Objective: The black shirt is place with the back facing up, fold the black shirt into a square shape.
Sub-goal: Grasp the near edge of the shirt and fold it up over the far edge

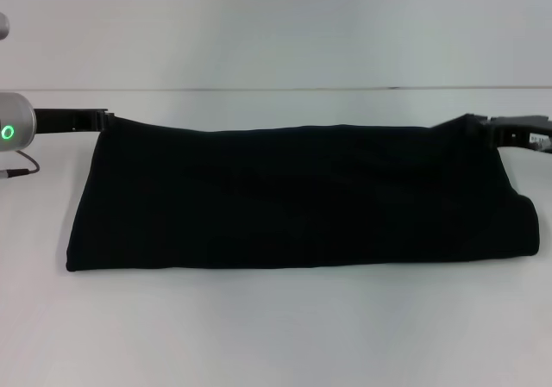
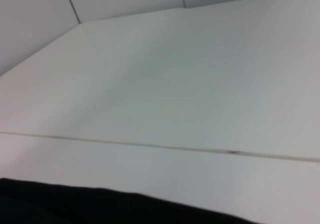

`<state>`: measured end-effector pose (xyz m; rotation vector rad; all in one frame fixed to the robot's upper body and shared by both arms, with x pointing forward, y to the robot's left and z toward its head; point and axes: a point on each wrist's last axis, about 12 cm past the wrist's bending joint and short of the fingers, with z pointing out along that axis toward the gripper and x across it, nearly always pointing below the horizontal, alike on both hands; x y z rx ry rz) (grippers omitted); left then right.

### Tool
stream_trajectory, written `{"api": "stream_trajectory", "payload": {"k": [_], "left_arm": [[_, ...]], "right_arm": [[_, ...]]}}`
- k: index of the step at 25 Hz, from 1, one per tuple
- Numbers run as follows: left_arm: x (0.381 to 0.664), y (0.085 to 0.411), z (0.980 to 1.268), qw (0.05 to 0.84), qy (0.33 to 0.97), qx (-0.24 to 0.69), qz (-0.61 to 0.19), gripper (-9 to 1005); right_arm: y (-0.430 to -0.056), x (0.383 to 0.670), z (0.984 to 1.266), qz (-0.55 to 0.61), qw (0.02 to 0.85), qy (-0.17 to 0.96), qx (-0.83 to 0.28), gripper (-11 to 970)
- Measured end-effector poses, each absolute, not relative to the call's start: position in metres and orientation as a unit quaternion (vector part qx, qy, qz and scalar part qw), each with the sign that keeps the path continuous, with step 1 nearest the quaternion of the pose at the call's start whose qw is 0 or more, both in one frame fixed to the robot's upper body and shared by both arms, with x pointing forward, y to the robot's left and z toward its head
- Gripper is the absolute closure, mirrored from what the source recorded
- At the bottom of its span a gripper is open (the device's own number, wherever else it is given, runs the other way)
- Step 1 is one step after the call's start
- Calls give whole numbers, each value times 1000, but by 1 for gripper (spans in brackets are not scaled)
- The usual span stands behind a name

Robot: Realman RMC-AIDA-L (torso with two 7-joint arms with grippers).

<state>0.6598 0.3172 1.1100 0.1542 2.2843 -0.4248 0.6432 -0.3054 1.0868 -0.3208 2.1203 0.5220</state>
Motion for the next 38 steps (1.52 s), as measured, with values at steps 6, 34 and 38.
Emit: {"api": "stream_trajectory", "payload": {"k": [6, 34, 38], "left_arm": [[662, 321, 1110, 406, 900, 52, -148, 998], [667, 306, 1096, 434, 897, 36, -78, 849], [663, 316, 1095, 432, 897, 1, -88, 774]], "right_arm": [[-304, 655, 1092, 185, 466, 858, -106, 950], [-299, 661, 1089, 152, 477, 862, -81, 823], [-312, 657, 1091, 161, 477, 862, -65, 781]]}}
